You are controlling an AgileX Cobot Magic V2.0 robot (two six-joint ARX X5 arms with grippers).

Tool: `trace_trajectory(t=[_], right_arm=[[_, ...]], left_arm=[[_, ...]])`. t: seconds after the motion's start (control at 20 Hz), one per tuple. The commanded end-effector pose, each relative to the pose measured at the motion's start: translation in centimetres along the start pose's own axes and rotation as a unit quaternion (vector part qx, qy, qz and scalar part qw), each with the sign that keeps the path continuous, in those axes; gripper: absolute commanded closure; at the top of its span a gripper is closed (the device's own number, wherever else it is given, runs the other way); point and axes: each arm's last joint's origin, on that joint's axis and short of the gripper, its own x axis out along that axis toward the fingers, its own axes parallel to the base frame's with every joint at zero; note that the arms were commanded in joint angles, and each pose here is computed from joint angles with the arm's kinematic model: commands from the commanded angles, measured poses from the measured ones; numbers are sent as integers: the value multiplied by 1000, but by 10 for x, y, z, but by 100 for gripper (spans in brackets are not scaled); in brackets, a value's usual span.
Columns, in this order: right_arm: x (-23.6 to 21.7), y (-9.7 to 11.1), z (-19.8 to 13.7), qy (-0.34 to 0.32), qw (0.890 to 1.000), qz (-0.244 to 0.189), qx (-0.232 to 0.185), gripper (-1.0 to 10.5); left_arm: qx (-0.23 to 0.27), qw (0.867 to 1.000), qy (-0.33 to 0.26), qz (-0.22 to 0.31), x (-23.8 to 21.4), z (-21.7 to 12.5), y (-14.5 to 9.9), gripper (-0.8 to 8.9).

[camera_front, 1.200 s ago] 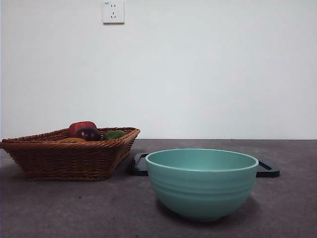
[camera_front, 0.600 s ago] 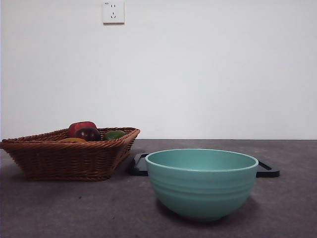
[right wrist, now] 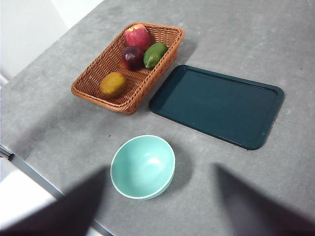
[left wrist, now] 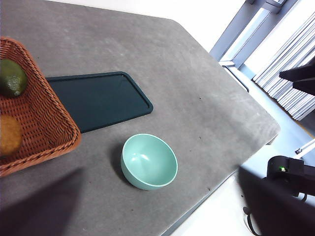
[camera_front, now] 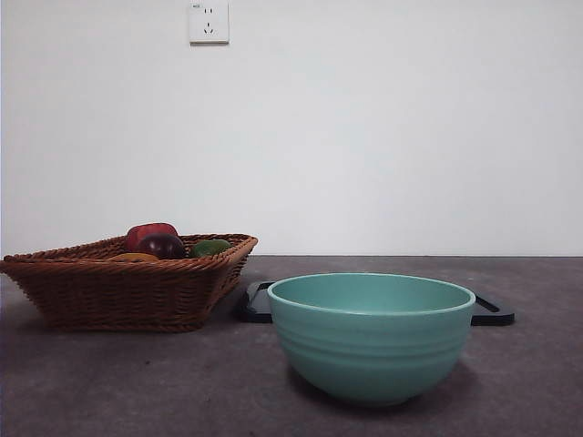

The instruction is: Pick up the wifruite, put it on the bowl, pick up the plate, put it on desk

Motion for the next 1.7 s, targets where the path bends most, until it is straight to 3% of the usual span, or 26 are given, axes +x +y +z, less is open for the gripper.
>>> trace_trajectory(t=[0.05,0.6,0.95,1.15,1.4,1.55,1.7], right_arm=[[-4,2,4,-11,1000,4,-11,414],[-4,2,4,-11,1000,6,-10,396],[-4,2,4,-11,1000,5,-10,396],[-4,2,4,-11,1000,5,-10,396],[-4,2,4,-11,1000,5,-10,396],[-4,2,4,-11,1000,5,-10,396],[-4,2,4,-11,1000,5,-10,396]], left_arm=[[24,1000,-8,-4,-3,5,-3,105],[12,1000,-8,-4,1,8,-1,94],[-71,994,80,31,47,28,40,95],[-98,979,149,100,87,42,70,95],[-48,958,221,176,139,67,90,95],[2,938,257,232,172,77,96,95],[22,926,291,239,205,78,104,95]])
